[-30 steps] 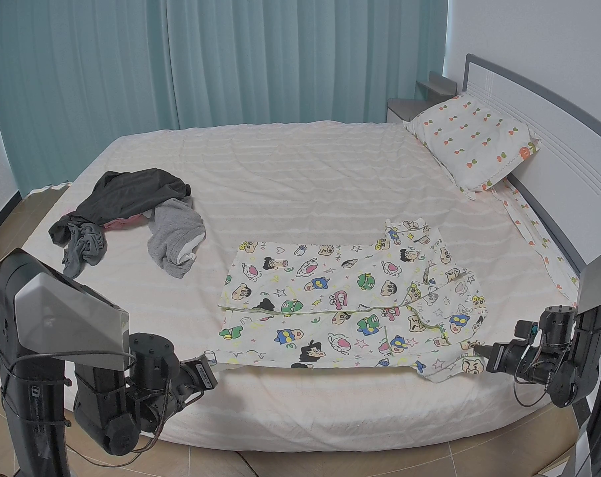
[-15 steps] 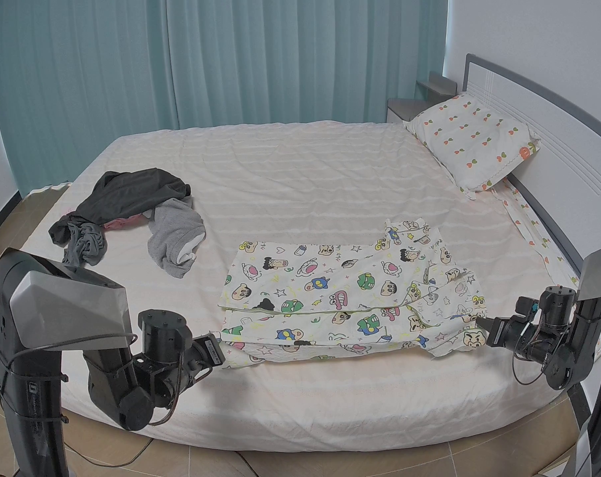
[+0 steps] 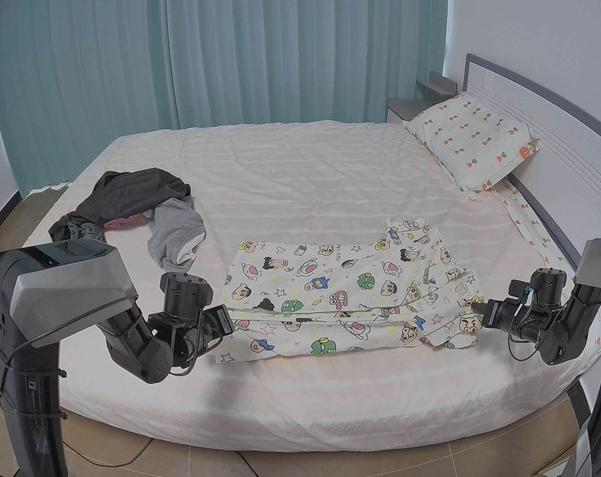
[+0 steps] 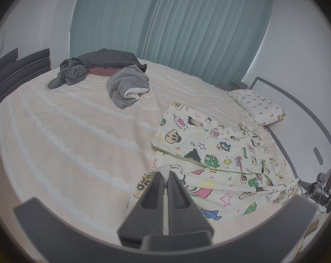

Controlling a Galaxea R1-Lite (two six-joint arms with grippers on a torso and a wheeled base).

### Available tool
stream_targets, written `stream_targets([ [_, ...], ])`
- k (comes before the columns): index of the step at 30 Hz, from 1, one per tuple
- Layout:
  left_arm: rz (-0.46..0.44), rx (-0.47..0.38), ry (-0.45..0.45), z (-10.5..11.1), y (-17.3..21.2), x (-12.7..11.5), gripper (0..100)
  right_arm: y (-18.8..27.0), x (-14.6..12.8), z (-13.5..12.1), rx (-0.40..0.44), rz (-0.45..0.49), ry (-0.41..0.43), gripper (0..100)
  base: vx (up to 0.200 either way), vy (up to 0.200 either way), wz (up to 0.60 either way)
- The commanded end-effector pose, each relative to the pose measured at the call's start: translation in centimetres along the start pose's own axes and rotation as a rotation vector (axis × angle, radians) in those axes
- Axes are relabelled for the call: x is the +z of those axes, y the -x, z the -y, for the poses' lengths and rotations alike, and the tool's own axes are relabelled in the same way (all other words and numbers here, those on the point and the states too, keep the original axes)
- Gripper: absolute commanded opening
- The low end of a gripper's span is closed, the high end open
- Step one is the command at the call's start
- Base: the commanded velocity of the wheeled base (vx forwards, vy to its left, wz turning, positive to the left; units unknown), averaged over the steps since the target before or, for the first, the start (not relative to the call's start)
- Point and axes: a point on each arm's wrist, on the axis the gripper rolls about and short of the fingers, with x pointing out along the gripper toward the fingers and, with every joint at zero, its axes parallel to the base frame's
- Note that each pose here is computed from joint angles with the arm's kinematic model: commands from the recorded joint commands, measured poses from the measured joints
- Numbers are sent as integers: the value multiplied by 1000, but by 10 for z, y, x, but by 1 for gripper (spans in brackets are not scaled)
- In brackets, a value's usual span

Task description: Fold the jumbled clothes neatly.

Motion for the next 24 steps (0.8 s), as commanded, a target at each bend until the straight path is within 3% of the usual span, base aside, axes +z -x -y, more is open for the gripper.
stream_targets([
  [1,-14,25,29,4,-22,12,0,-17,4,5,5,7,4,0,0,0,0],
  [8,-38,60,40,3,-47,21,0,-33,11,8,0,-26,-5,0,0,0,0],
  [14,-96,89,20,8,-64,16,0,-45,9,16,-11,-56,-21,0,0,0,0],
  [24,-117,103,17,14,-86,17,0,-63,14,21,-14,-68,-27,0,0,0,0],
])
